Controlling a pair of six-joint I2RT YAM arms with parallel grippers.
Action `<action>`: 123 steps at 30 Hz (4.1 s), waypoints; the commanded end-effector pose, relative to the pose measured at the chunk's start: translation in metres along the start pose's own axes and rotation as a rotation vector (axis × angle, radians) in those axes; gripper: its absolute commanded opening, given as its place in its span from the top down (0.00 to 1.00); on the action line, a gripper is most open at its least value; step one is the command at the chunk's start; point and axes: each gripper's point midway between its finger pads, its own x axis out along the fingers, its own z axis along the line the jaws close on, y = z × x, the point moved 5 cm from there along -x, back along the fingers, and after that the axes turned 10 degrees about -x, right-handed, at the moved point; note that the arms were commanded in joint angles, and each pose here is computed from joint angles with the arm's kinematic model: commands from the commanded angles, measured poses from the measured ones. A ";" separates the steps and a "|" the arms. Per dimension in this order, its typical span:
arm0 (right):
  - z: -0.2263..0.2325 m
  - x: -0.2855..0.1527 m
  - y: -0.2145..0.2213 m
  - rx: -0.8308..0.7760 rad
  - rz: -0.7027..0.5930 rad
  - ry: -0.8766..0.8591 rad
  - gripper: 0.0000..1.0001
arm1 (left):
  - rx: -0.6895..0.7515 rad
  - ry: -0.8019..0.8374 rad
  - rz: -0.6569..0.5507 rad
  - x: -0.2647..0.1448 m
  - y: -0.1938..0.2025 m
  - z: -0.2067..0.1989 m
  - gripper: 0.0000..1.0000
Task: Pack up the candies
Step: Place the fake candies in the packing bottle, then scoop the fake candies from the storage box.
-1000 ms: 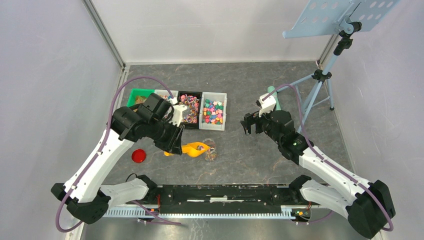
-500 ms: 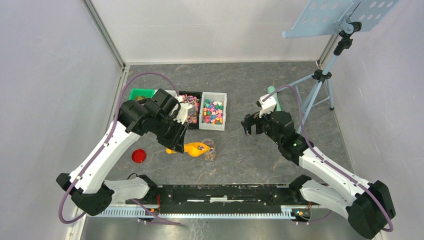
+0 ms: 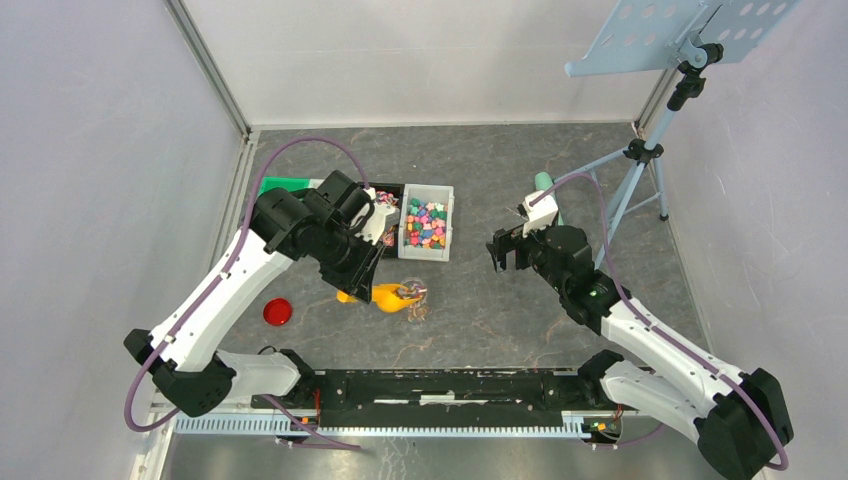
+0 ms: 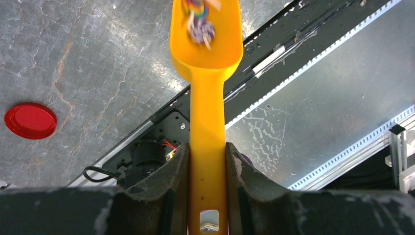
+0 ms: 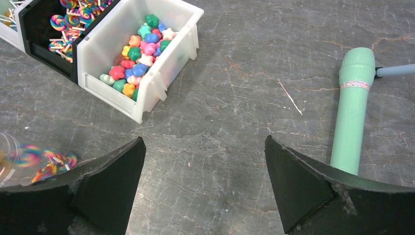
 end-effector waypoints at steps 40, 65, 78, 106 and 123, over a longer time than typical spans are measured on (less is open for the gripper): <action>0.002 0.005 -0.017 0.008 -0.023 -0.035 0.02 | 0.149 0.022 -0.451 -0.048 -0.027 -0.005 0.98; -0.003 -0.010 -0.043 0.079 -0.031 -0.009 0.02 | 0.247 -0.198 -1.028 -0.027 -0.026 0.053 0.98; 0.002 -0.021 -0.003 0.010 0.095 -0.052 0.02 | 0.054 -0.332 -0.861 -0.015 -0.047 0.076 0.98; 0.022 -0.046 0.014 0.106 0.022 -0.182 0.02 | -0.560 -0.535 -0.644 -0.028 -0.053 0.204 0.98; 0.038 -0.053 0.027 0.152 0.052 -0.288 0.02 | -0.535 -0.730 -0.400 -0.045 -0.052 0.252 0.98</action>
